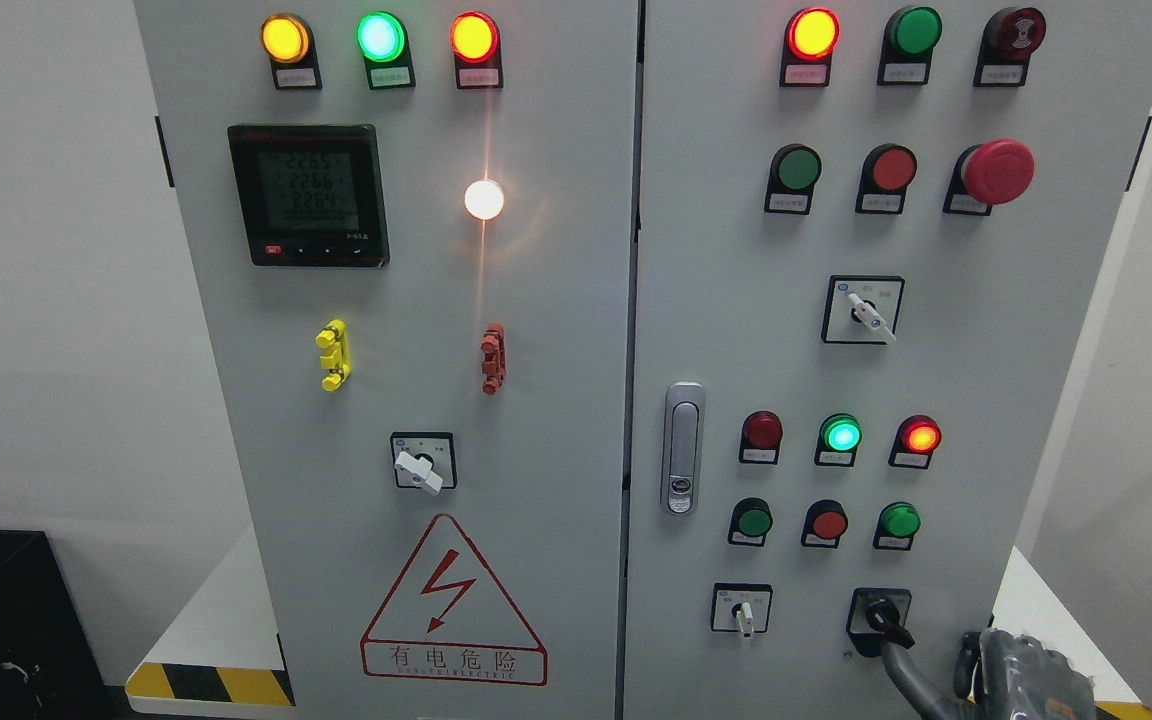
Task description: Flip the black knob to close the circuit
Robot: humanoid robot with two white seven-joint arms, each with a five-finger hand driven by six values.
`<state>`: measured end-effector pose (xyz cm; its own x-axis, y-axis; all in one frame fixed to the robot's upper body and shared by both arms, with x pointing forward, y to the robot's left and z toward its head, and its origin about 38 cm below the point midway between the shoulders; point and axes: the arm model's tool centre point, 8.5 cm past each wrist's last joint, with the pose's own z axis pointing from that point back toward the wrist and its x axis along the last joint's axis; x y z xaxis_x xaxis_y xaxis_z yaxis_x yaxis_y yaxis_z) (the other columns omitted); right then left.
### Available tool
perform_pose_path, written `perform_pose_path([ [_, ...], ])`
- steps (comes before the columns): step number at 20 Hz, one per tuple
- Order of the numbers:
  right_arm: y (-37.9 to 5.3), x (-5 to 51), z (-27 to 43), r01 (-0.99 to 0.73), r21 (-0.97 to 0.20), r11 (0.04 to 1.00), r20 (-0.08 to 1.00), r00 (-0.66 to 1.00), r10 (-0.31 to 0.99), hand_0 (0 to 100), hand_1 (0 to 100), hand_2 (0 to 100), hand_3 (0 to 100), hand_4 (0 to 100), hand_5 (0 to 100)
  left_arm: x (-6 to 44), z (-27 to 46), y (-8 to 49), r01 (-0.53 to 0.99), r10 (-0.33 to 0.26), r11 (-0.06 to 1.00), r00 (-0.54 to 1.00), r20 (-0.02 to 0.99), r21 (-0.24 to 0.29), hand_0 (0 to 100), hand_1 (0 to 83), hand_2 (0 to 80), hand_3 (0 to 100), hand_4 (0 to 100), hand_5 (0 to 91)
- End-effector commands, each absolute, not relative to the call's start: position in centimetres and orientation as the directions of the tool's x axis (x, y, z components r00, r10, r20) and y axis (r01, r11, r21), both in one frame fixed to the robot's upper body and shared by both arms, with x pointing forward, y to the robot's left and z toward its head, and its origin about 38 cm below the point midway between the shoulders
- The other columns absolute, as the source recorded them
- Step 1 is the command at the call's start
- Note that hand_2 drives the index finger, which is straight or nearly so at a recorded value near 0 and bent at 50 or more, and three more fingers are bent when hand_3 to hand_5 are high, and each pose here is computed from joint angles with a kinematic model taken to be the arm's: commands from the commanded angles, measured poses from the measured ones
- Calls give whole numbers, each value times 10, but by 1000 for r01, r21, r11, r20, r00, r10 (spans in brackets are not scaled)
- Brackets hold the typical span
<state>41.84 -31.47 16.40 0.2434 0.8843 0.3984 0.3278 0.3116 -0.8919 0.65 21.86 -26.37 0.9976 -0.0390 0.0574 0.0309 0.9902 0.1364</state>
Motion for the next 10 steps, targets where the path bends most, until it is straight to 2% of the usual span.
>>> perform_pose_path([
  [1,-312,418,166,337,-889,309,396,229,889,0,0,880,1000,974,1000,2,-264,217,28,-36,991,997,63,132,120,556,0,0,0,0],
  [10,-307,419,166,328,-897,297,377,213,902,0,0,879,1000,973,1000,2,-264,217,28,-36,991,997,63,132,120,556,0,0,0,0],
])
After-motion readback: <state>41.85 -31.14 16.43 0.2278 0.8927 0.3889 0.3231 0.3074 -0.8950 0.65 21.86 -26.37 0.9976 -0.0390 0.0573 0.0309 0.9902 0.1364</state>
